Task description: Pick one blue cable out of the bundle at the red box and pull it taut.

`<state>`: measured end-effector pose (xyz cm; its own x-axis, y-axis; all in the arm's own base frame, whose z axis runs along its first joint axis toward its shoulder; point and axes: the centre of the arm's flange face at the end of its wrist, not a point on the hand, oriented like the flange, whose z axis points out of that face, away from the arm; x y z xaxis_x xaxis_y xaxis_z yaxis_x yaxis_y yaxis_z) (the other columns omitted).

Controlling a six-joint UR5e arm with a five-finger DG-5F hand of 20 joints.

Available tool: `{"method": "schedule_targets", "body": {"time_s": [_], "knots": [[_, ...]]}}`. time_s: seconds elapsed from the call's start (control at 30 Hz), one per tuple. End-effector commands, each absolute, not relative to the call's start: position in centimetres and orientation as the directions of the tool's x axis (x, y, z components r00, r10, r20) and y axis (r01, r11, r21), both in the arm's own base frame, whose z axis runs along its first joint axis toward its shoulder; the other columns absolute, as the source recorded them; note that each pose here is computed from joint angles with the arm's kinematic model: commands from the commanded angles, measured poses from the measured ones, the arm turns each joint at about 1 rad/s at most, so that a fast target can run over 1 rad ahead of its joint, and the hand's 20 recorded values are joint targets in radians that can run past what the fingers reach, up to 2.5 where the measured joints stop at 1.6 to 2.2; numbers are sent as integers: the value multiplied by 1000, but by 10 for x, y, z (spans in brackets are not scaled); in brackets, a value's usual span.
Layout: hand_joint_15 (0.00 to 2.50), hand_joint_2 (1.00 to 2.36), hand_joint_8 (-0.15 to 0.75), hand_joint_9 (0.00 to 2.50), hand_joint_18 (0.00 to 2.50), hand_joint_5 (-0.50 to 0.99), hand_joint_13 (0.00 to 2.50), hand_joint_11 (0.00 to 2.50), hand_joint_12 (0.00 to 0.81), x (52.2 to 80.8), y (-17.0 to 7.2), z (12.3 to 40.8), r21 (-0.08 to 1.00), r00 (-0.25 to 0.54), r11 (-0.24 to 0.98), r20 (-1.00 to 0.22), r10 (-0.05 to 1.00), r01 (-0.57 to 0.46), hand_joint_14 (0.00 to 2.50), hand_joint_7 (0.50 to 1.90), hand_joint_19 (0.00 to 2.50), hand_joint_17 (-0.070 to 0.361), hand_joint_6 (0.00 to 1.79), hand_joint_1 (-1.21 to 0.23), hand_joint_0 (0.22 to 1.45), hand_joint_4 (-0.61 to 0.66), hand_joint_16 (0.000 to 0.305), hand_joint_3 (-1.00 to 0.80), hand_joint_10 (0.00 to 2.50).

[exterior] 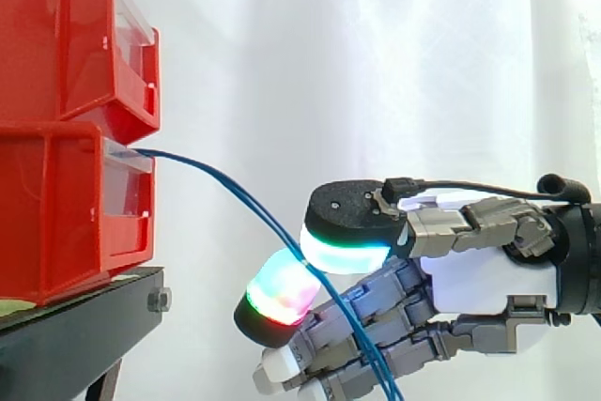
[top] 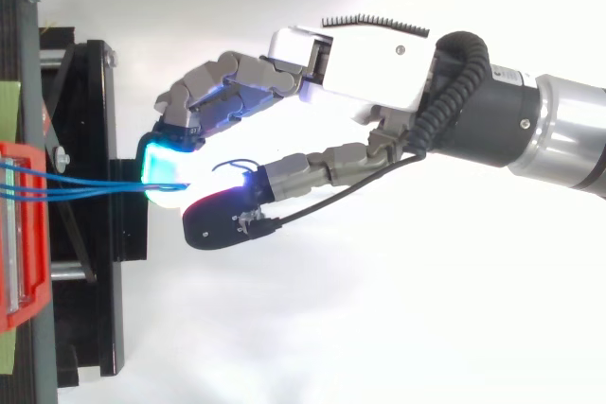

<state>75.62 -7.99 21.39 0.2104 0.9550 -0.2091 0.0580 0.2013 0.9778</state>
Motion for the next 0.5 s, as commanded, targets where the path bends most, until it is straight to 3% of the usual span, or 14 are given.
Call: {"method": "schedule_targets", "body": {"time_s": [0.0,0.23,0.47], "knots": [[141,1010,357,651,346,-153,354,367,356,756,-80,214,978,210,201,-209,955,58,5,885,195,123,853,-716,546,150,55,-346,7],[135,1010,355,654,352,-148,357,372,355,756,-80,214,980,211,191,-198,957,56,5,922,192,122,847,-745,556,156,54,-353,7],[132,1017,371,695,432,-138,418,391,368,756,-80,214,981,211,186,-193,958,55,5,994,174,125,891,-791,592,145,56,-135,7]]}}
